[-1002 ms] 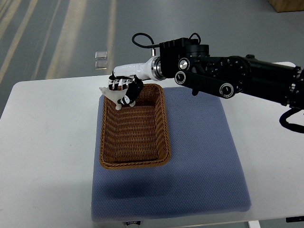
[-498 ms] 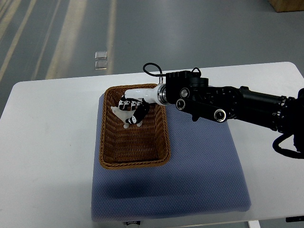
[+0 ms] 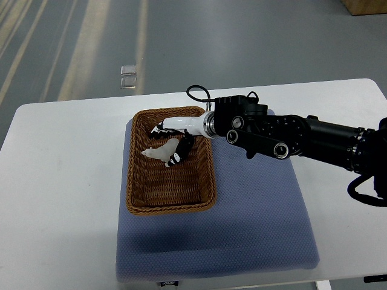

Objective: Place white bear in brown basket with right hand

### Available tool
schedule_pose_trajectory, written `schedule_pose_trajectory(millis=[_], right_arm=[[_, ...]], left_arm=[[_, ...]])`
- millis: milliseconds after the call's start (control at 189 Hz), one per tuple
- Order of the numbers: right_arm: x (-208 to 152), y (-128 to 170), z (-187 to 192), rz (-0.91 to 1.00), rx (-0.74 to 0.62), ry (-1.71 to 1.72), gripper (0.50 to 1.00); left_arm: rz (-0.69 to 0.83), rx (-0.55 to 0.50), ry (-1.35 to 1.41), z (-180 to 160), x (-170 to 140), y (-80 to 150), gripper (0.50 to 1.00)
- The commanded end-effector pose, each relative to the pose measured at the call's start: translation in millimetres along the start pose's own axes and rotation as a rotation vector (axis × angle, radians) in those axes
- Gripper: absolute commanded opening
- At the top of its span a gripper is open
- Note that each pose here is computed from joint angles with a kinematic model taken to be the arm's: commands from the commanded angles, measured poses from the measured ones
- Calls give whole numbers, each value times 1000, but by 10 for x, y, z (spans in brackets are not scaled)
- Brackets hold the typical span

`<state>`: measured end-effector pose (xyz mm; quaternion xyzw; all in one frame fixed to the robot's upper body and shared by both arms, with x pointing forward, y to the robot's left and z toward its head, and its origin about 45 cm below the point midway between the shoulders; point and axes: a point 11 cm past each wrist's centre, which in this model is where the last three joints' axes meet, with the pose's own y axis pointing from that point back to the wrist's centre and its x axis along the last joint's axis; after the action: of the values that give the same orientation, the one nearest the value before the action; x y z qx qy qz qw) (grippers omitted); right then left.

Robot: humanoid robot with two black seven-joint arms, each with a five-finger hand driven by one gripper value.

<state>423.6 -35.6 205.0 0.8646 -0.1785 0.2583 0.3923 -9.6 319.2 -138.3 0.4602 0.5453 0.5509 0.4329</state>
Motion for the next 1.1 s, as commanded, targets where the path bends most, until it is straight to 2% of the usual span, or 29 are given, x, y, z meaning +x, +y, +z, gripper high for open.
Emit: schedule_pose_trajectory(millis=[0,64,143,260,355,451,589,732,875,1092], right_arm=[[68,15,-52,12,11,-4,897],[129,29,-103,26,20,0,897],[392,104,-302,84,67,-13,897],[787,324,-265,183,109,-122,897],[1108,567,-102,276,138,-240,897],[1226,745,205,352,174,-404,897],[1231,908,625,472,252,-673,897],[1044,1062,1192,611,321,-1005,899],[702,933,1353,618,450,-1370,899],[506,1013,1665,687,660,-1821,921]], left_arm=[[0,-1,0,4,-1,0,1000],[0,-1,0,4,-1,0,1000],[-2,1,0,-4,-5,0,1000],[-2,1,0,-5,-5,0,1000],[-1,1,-2,-6,-5,0,1000],[-3,0,-2,3,-12,0,1000],[-3,0,-4,3,-12,0,1000],[-3,1,-4,2,-12,0,1000],[-3,1,-4,2,-12,0,1000],[-9,1,-4,2,-33,0,1000]])
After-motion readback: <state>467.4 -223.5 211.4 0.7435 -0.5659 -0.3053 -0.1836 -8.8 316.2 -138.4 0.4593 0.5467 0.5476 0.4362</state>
